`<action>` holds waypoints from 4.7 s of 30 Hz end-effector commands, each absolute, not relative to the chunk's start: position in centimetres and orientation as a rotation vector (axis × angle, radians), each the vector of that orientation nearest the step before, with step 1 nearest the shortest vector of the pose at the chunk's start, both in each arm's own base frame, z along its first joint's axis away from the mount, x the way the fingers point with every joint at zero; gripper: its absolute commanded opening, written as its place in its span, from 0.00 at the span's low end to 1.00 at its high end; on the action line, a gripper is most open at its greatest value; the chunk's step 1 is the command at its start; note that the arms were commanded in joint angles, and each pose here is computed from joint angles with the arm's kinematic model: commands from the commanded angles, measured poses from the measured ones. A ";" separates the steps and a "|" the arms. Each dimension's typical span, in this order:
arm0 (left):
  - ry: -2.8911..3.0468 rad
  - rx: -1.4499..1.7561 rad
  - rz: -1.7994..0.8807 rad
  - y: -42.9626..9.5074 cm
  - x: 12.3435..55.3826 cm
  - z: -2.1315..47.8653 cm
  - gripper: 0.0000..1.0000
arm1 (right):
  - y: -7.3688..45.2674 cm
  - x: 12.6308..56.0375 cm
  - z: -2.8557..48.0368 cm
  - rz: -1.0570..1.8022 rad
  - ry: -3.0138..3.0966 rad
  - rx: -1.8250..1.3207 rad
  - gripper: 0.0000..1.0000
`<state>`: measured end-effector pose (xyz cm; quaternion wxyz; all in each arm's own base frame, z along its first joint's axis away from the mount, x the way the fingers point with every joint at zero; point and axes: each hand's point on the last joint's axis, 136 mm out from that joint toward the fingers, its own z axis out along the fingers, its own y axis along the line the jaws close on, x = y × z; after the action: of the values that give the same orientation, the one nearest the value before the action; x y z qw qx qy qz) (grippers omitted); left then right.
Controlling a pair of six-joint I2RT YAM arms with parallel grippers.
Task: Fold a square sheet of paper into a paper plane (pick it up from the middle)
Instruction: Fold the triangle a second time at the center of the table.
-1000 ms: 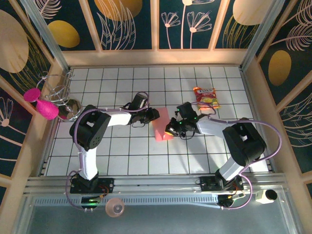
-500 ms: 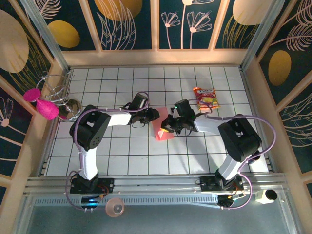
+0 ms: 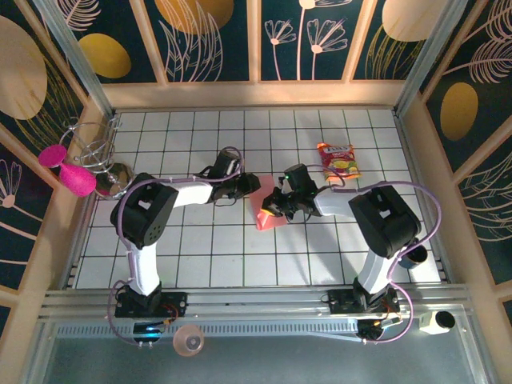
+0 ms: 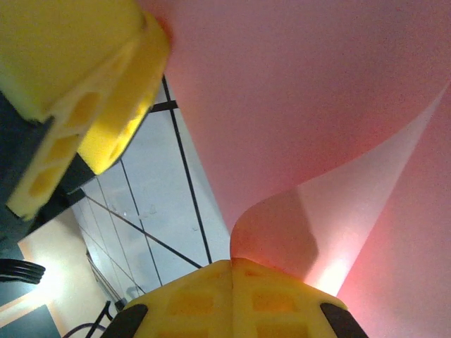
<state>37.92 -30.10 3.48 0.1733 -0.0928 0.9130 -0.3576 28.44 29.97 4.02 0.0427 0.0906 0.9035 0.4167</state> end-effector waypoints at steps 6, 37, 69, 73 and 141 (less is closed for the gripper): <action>2.604 -0.309 -1.021 -29.7 37.8 2.4 0.34 | 30.8 29.2 4.4 1.319 2.712 0.287 0.00; 2.645 -0.297 -1.012 -29.6 37.2 1.3 0.33 | 30.5 29.9 2.4 1.280 2.712 0.374 0.00; 2.645 -0.294 -1.019 -29.5 36.7 1.3 0.33 | 30.0 29.6 0.9 1.239 2.744 0.436 0.00; 2.645 -0.294 -1.015 -29.4 36.7 1.3 0.33 | 29.8 29.7 0.9 1.225 2.745 0.442 0.00; 2.420 -0.385 -0.983 -25.9 39.1 9.8 0.37 | 29.8 29.3 0.4 1.238 2.784 0.462 0.38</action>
<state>40.02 -26.12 10.35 0.2602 -0.1399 0.8826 -0.3658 30.40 31.27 3.23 0.0530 0.1229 0.8842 0.4474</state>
